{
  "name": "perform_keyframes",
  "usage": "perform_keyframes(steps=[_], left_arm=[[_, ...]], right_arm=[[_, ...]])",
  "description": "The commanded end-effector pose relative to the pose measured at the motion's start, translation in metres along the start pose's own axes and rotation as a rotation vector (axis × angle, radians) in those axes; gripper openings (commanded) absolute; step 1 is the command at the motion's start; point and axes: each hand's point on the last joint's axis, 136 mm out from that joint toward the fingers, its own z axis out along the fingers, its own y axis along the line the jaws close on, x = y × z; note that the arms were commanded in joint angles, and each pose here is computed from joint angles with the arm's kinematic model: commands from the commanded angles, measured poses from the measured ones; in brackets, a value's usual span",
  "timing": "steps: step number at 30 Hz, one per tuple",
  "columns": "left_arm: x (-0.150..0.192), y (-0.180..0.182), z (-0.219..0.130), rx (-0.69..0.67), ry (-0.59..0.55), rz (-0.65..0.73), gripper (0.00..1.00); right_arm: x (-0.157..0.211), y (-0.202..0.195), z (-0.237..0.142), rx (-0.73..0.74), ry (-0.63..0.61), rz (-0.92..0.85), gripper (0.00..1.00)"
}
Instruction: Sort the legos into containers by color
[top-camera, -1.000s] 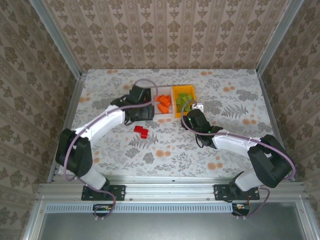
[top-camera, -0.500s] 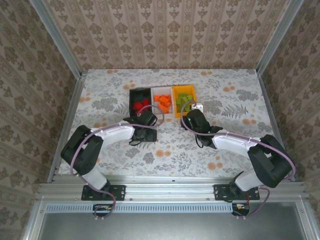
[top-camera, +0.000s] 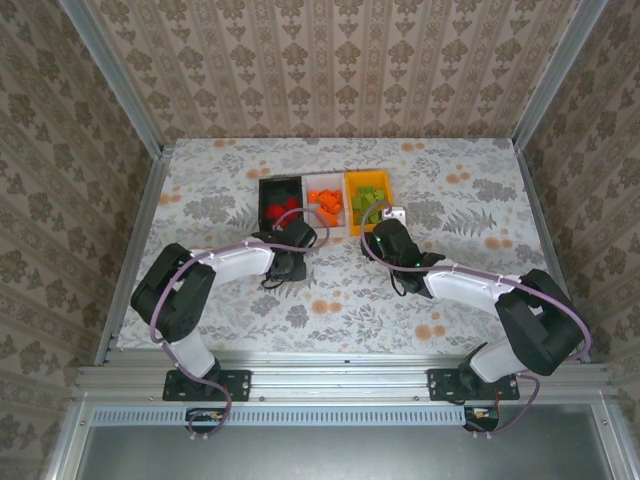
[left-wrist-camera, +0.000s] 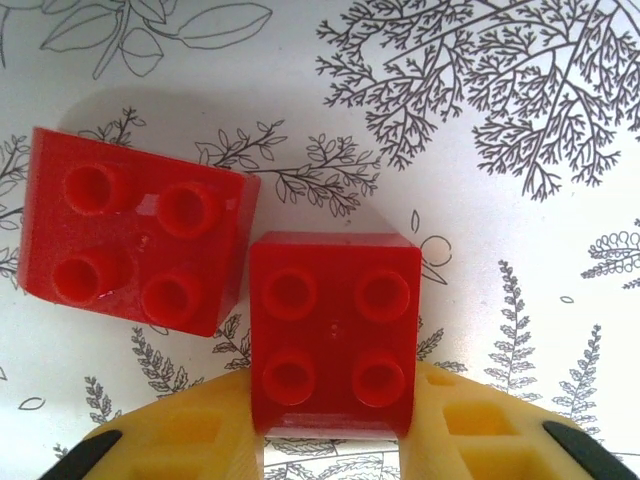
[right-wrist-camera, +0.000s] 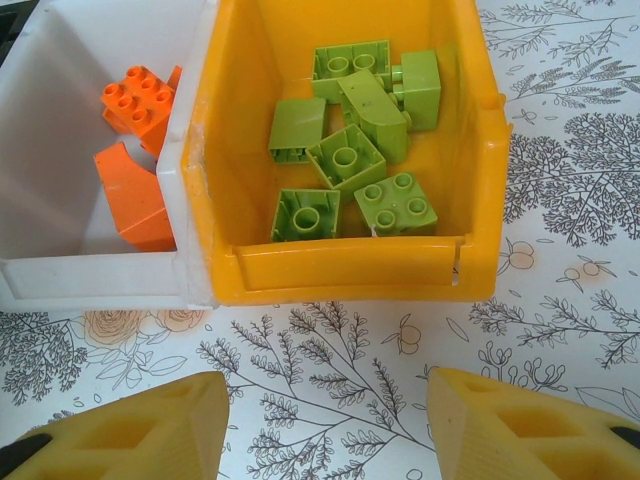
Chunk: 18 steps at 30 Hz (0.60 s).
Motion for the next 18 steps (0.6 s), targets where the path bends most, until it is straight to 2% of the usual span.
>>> perform_keyframes(steps=[1, 6, 9, 14, 18], left_arm=[[-0.004, -0.02, -0.001, 0.042, -0.034, 0.039, 0.29], [-0.002, -0.044, -0.04, 0.069, -0.086, 0.134, 0.27], [-0.018, -0.042, -0.07, 0.089, -0.152, 0.14, 0.27], [-0.083, -0.016, -0.096, 0.068, -0.219, 0.101, 0.28], [-0.132, -0.005, -0.087, 0.035, -0.233, 0.088, 0.26]], right_arm=[[-0.011, 0.008, -0.001, -0.016, -0.032, -0.005, 0.55], [-0.013, 0.006, -0.002, -0.007, -0.042, -0.003, 0.55], [-0.014, 0.003, -0.004, 0.007, -0.053, 0.005, 0.55], [-0.007, 0.008, 0.005, -0.004, -0.016, 0.006, 0.55], [-0.005, 0.009, 0.008, -0.003, -0.008, 0.004, 0.55]])
